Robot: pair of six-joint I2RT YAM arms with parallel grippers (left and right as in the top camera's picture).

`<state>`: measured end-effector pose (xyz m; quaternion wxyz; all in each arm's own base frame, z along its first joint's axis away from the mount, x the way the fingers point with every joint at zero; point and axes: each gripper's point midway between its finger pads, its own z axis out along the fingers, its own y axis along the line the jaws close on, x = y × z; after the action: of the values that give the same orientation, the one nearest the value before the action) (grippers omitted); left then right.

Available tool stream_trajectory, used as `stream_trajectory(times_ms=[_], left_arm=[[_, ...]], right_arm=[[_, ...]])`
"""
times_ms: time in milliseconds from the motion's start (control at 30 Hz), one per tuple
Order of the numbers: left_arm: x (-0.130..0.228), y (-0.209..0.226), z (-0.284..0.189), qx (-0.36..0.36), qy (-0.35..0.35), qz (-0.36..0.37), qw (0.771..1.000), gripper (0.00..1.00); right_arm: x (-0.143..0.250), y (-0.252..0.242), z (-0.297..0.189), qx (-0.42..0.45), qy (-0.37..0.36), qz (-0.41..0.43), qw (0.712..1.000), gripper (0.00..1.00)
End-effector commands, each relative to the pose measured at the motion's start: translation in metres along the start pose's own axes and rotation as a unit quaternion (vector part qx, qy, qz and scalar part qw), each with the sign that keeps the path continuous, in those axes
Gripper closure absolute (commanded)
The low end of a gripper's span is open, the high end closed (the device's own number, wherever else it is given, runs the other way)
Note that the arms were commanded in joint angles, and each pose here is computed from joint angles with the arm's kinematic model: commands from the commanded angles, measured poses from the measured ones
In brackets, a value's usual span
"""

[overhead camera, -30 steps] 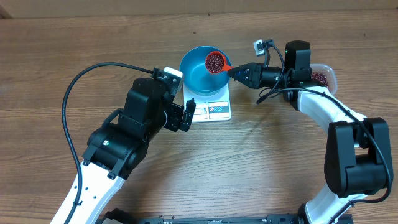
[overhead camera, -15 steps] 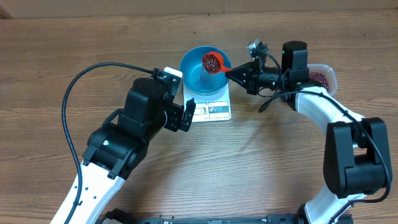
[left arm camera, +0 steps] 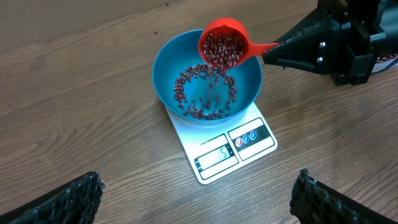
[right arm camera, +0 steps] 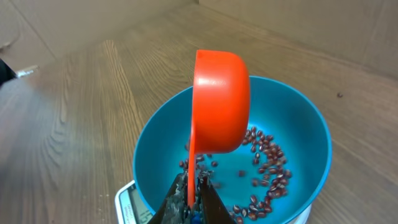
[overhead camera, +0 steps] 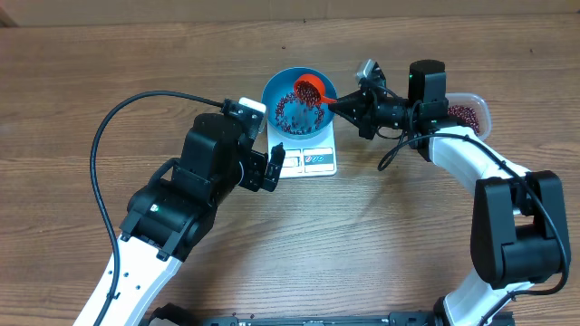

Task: Scoop item into bowl and weigh 150g on scale
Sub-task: 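Tilt the scoop to pour beans into the blue bowl, then lift the empty scoop and move it back to the bean tub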

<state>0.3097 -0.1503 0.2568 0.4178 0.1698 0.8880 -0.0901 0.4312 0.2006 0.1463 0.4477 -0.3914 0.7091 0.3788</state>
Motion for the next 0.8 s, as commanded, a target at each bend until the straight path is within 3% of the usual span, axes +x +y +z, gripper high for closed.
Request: stream_trajectory(times_ms=[0, 767], left_arm=[[-0.003, 0.0, -0.004, 0.003, -0.008, -0.006, 1.0, 0.0], [-0.003, 0.0, -0.004, 0.003, -0.008, -0.006, 1.0, 0.01]], right_arm=[[-0.002, -0.001, 0.001, 0.001, -0.001, -0.067, 0.998, 0.96], [0.001, -0.011, 0.001, 0.028, 0.016, -0.287, 0.957, 0.96]])
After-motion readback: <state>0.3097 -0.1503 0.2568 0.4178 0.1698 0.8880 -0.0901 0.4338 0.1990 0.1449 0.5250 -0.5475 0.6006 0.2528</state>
